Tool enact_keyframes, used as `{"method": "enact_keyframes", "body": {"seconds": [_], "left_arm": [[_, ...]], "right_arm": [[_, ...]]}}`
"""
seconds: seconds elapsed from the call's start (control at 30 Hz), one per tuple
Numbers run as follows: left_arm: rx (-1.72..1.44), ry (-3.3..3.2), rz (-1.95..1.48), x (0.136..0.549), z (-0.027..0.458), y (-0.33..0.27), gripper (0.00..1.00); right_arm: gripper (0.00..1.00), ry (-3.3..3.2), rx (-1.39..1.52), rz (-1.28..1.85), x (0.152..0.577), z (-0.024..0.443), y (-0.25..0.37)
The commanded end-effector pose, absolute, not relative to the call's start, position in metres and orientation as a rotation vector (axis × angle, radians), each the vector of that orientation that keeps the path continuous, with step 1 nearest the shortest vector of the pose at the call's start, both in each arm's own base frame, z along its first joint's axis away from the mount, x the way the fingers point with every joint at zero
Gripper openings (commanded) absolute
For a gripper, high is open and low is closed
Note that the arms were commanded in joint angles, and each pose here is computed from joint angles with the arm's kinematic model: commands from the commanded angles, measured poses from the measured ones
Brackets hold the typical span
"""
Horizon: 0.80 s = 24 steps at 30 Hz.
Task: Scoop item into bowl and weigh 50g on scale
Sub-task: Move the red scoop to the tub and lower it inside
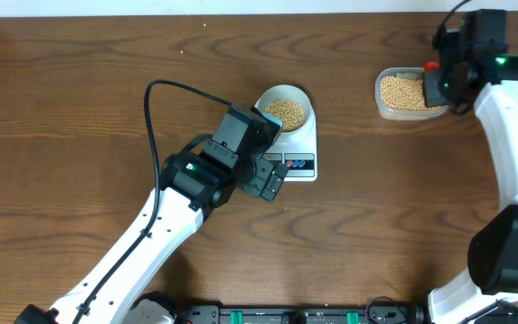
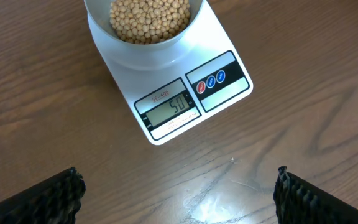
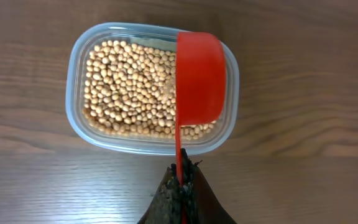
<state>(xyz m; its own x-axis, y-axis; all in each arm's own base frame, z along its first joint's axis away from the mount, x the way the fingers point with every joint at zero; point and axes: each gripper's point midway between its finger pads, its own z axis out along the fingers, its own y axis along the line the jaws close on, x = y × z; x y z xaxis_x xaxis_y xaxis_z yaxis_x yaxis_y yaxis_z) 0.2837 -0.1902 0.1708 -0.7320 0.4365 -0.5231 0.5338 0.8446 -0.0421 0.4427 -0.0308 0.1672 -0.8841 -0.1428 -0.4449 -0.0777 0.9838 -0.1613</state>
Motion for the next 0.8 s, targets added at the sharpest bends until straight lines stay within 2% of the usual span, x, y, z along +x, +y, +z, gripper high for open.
{"method": "enact_keyframes", "body": {"seconds": [0.0, 0.23, 0.37, 0.5, 0.67, 0.77], "left_arm": [[0.726, 2.517, -0.261, 0.283, 0.169, -0.189, 0.99], [0.726, 2.517, -0.261, 0.283, 0.169, -0.189, 0.99], [0.726, 2.517, -0.261, 0.283, 0.169, -0.189, 0.99], [0.727, 2.517, -0.261, 0.283, 0.169, -0.189, 0.99], [0.726, 2.517, -0.261, 0.283, 0.169, -0.189, 0.99], [0.726, 2.517, -0.261, 0.283, 0.169, -0.189, 0.99]], "right_arm": [[0.01, 2.644, -0.232, -0.354, 0.444, 0.173, -0.035], [0.01, 2.646, -0.210, -0.306, 0.444, 0.172, -0.028], [0.03, 2.642, -0.157, -0.147, 0.446, 0.170, -0.014], [0.04, 2.621, 0.049, 0.117, 0.451, 0.172, -0.002], [0.08, 2.582, 0.446, 0.233, 0.453, 0.174, -0.017], [0.14, 2.545, 0.591, 0.286, 0.455, 0.174, -0.024]]}}
